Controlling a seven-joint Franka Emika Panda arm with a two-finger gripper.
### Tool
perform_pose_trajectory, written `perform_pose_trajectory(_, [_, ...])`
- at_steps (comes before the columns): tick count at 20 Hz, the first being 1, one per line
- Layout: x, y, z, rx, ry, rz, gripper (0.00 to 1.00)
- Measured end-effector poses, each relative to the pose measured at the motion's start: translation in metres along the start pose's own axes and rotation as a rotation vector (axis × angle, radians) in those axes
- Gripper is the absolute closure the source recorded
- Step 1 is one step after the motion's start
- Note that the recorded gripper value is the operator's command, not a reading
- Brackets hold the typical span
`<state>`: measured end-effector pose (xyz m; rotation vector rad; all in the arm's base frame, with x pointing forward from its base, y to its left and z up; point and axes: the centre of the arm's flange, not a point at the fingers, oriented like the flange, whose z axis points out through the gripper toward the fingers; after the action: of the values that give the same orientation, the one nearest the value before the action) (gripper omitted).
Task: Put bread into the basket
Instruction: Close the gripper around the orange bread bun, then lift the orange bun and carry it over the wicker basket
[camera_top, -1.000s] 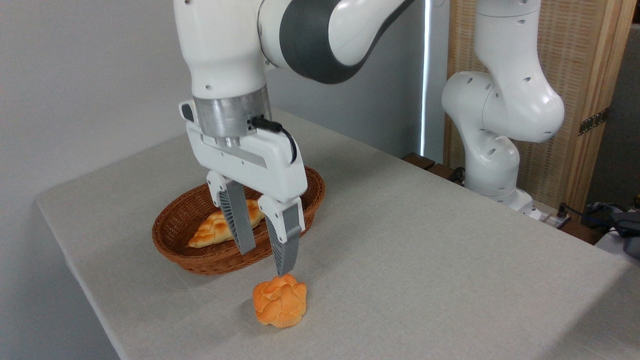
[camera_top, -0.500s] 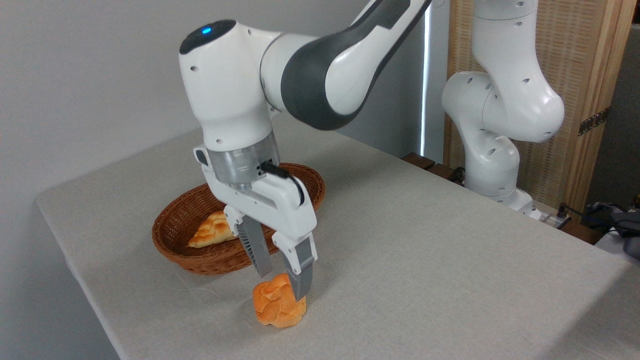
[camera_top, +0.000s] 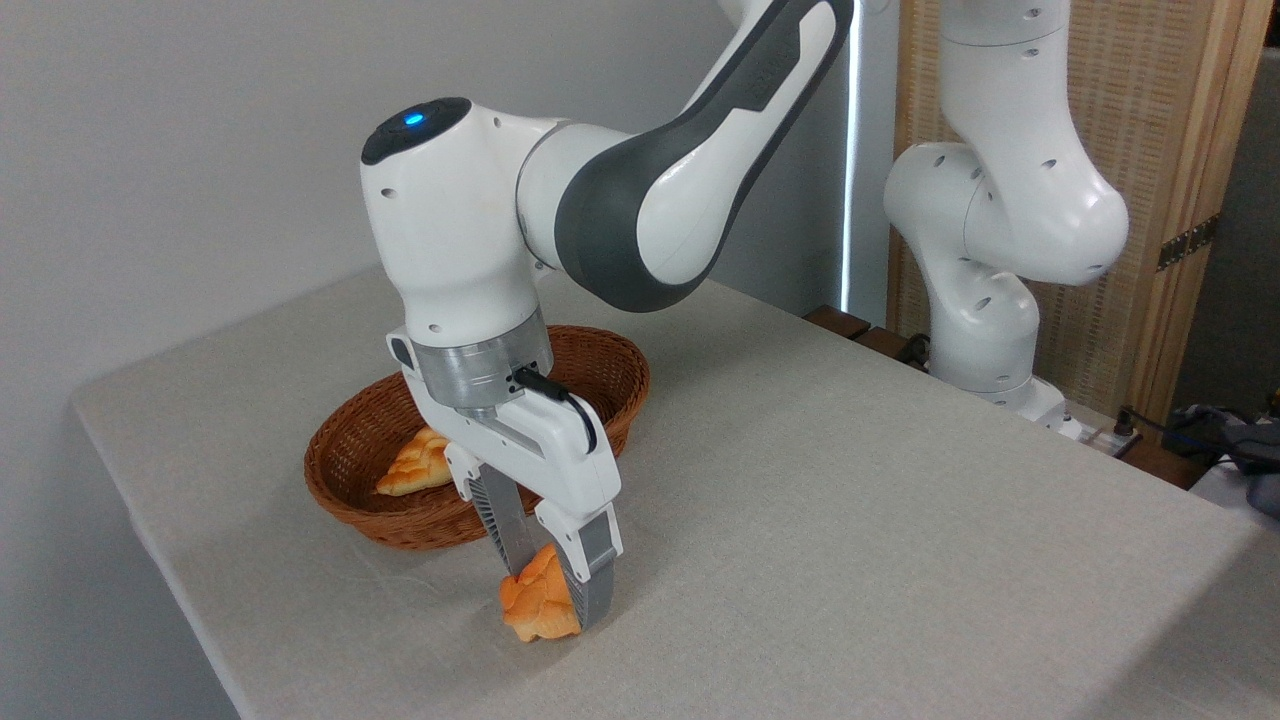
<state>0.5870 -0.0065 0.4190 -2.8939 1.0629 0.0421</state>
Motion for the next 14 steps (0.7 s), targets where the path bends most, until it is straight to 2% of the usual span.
perform_pose_trajectory(2, [0.0004, 0.0004, 0.0011, -0.001, -0.001, 0.001, 0.46])
perform_pose_trajectory(3, [0.0005, 0.0006, 0.0016, -0.002, -0.002, 0.001, 0.52])
perform_pose_trajectory(14, [0.0011, 0.0037, 0.0068, -0.009, -0.01, 0.016, 0.54])
